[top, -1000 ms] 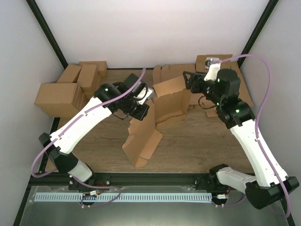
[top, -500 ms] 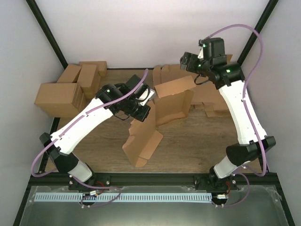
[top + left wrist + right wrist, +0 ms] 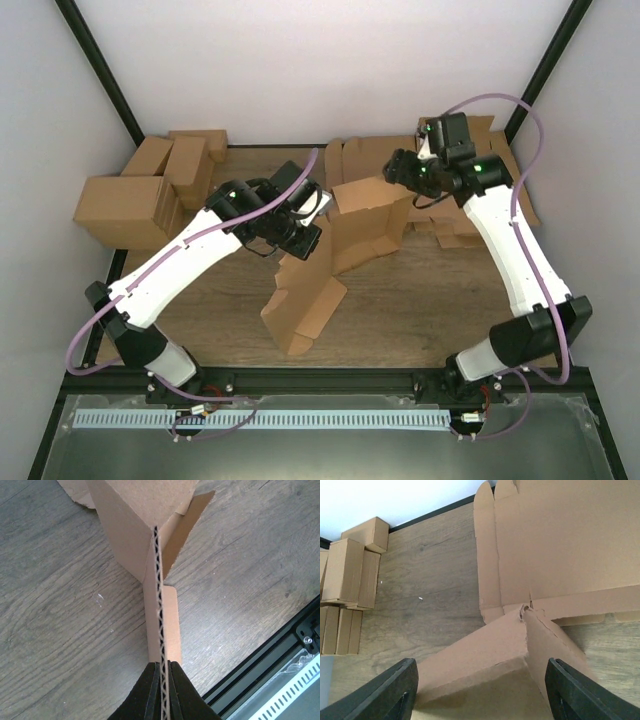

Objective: Fold the paper box

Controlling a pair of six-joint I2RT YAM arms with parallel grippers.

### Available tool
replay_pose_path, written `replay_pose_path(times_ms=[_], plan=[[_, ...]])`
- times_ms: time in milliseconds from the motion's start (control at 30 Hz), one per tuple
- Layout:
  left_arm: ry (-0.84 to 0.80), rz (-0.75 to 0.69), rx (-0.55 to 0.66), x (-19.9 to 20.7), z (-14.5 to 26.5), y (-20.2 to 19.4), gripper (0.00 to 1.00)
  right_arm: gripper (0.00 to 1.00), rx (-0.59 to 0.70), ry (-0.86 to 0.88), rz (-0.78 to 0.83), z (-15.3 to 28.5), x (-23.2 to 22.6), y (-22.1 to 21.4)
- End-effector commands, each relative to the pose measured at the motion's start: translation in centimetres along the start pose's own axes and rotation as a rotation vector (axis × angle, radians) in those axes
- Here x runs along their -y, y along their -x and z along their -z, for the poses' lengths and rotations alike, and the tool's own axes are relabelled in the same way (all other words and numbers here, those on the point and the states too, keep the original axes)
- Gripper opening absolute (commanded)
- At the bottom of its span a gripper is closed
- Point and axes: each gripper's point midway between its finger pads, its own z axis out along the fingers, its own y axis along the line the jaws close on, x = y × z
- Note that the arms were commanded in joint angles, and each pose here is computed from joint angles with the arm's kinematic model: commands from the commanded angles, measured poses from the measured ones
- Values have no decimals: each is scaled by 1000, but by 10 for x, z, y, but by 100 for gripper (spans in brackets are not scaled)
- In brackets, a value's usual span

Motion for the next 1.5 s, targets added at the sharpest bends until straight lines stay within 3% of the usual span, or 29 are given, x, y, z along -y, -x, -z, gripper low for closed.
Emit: replay_pose_path(times_ms=[0, 333, 500, 633, 733, 933, 1467], plan=[[6, -3, 8, 4, -5, 6, 4, 67, -24, 62, -35, 8, 1, -23], [-14, 8, 13, 9, -9, 9, 4, 65, -51, 88, -29, -5, 18, -61], [-49, 19, 17, 15, -12, 13, 4, 69, -56, 71, -5, -14, 24, -66], [-73, 36, 36, 19, -11, 18, 7, 70, -30, 62, 39, -14, 23, -57], [-98, 48, 55, 23, -8, 22, 11, 78, -10, 64, 81, -11, 20, -50], [-112, 56, 55, 25, -11, 25, 12, 85, 86, 147, 199, 23, -6, -26], [-72, 17, 39, 19, -9, 21, 12, 93, 169, -2, 177, 50, 26, 23]])
